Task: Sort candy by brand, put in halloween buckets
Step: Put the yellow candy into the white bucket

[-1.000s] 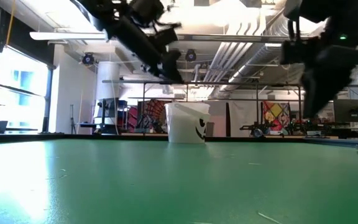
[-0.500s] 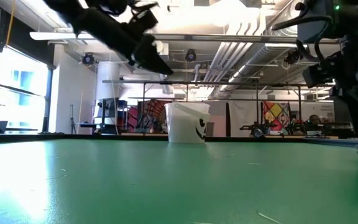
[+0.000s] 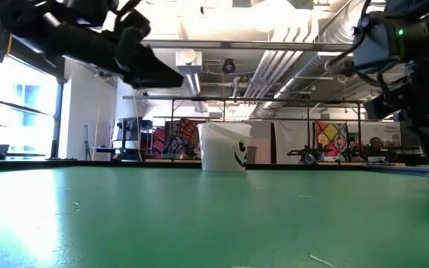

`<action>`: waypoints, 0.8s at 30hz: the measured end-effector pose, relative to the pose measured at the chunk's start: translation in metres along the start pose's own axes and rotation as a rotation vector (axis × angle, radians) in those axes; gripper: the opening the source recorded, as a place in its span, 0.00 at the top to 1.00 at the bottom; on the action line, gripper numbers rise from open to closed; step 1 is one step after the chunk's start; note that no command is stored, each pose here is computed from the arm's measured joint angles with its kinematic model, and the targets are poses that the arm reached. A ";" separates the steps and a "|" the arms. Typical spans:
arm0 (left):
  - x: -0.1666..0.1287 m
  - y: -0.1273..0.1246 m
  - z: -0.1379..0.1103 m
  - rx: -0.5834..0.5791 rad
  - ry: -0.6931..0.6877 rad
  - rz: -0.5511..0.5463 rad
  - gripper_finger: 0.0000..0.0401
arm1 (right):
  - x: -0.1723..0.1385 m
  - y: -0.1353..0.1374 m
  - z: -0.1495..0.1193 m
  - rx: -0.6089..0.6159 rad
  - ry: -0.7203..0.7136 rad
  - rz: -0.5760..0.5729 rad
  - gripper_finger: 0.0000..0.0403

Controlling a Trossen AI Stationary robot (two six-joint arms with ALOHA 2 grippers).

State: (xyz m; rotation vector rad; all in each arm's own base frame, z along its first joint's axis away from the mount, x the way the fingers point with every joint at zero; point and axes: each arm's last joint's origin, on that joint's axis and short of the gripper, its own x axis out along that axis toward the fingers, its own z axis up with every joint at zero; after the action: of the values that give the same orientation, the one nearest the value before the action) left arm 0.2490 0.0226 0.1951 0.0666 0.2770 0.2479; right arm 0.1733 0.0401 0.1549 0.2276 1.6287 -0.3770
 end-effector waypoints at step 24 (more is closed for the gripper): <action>-0.073 0.010 -0.054 -0.165 -0.177 -0.023 0.67 | -0.036 0.017 0.040 -0.156 -0.249 -0.088 0.99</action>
State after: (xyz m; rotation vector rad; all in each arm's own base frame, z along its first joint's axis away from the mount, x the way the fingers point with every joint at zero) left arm 0.1631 0.0159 0.1634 -0.0772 0.0803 0.2400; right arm 0.2201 0.0437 0.1862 -0.0098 1.4169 -0.3296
